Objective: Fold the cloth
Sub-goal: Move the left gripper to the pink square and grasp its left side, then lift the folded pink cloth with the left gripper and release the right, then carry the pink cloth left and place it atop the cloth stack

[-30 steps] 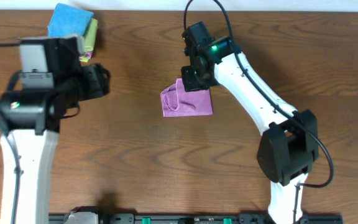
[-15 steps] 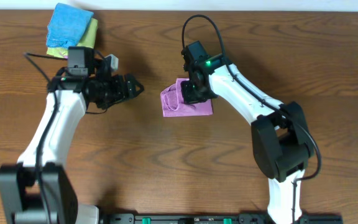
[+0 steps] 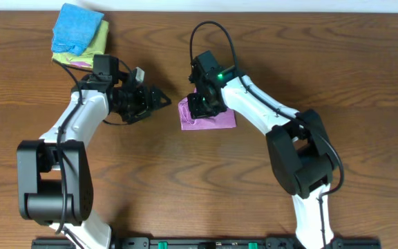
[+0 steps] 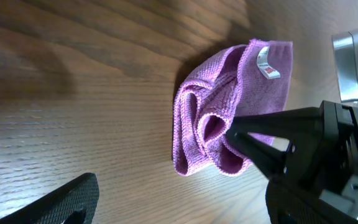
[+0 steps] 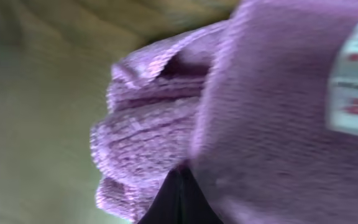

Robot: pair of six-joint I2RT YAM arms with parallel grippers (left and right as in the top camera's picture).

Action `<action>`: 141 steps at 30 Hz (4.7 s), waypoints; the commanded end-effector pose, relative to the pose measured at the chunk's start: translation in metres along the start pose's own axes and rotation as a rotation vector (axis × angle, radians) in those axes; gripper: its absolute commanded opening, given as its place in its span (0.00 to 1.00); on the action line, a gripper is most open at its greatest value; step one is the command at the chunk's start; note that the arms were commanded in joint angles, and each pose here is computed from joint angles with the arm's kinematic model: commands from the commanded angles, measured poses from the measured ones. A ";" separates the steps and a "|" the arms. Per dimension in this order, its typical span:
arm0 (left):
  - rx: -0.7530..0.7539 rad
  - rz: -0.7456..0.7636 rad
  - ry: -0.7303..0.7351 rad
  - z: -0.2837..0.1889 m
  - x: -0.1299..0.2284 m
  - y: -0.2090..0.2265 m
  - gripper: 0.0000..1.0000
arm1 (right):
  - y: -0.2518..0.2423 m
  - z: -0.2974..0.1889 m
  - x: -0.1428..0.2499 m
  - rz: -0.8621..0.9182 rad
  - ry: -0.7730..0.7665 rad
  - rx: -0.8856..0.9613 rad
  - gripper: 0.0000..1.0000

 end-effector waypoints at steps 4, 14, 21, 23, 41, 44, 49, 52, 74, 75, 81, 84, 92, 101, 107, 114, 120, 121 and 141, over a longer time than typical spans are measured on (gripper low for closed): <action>0.018 -0.010 0.016 0.009 0.002 -0.005 0.87 | 0.000 0.006 0.003 0.018 0.024 -0.034 0.01; 0.019 -0.008 0.019 0.012 0.002 -0.003 0.87 | -0.004 -0.050 -0.009 -0.015 -0.073 -0.062 0.01; 0.027 -0.004 0.024 0.022 0.008 -0.007 0.88 | -0.041 -0.064 0.001 0.054 -0.028 0.051 0.01; 0.033 0.011 0.026 0.027 0.010 -0.011 0.87 | -0.046 -0.064 0.002 0.058 -0.025 0.055 0.01; 0.010 -0.009 0.065 0.062 0.016 -0.008 0.87 | -0.060 -0.022 0.023 0.076 0.081 0.051 0.01; 0.004 -0.027 0.073 0.067 0.015 -0.004 0.87 | -0.059 -0.019 0.023 0.076 0.080 0.026 0.01; 0.032 -0.050 0.119 0.079 0.017 0.003 0.87 | -0.053 -0.009 0.021 0.060 0.079 0.006 0.01; 0.029 -0.081 0.127 0.084 0.016 0.007 0.87 | -0.048 0.001 0.022 0.056 0.091 -0.006 0.01; 0.023 -0.043 0.154 0.107 0.032 -0.009 0.72 | -0.030 0.026 0.025 0.063 0.115 -0.062 0.01; 0.019 -0.047 0.152 0.107 0.031 -0.009 0.65 | -0.030 0.026 0.025 0.065 0.116 -0.062 0.02; 0.008 -0.064 0.144 0.107 0.031 -0.007 0.50 | -0.031 0.026 0.025 0.066 0.118 -0.062 0.01; 0.003 -0.064 0.139 0.107 0.030 -0.007 0.43 | -0.031 0.026 0.026 0.067 0.120 -0.061 0.01; -0.016 -0.063 0.120 0.107 0.028 -0.005 0.08 | -0.037 0.009 0.022 0.078 0.148 -0.055 0.33; -0.002 -0.085 0.075 0.098 0.013 0.003 0.06 | -0.044 -0.086 -0.017 0.012 0.025 -0.040 0.78; 0.055 -0.085 0.042 0.084 -0.006 -0.004 0.06 | -0.053 -0.149 -0.023 -0.005 -0.065 0.042 0.90; 0.217 0.029 -0.151 0.008 -0.063 -0.064 0.06 | -0.079 -0.177 -0.009 0.031 -0.041 0.091 0.95; 0.242 0.095 -0.413 -0.107 -0.110 -0.103 0.06 | -0.093 -0.182 0.001 0.064 -0.003 0.094 0.96; 0.245 0.079 -0.457 -0.124 -0.117 -0.105 0.06 | -0.094 -0.182 0.001 0.057 0.001 0.094 0.96; 0.405 -0.294 -0.944 -0.253 -0.205 -0.019 0.06 | -0.092 -0.182 0.003 0.071 0.010 0.088 0.96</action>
Point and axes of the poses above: each gripper's point midway between its finger pads, its own z axis out along the fingers, its own y axis along the line the jaws close on, x = y × z, the point moved 8 cm from there along -z, back along the fingers, and after that the axes turned 9 degrees about -z, right-handed, at the moved point
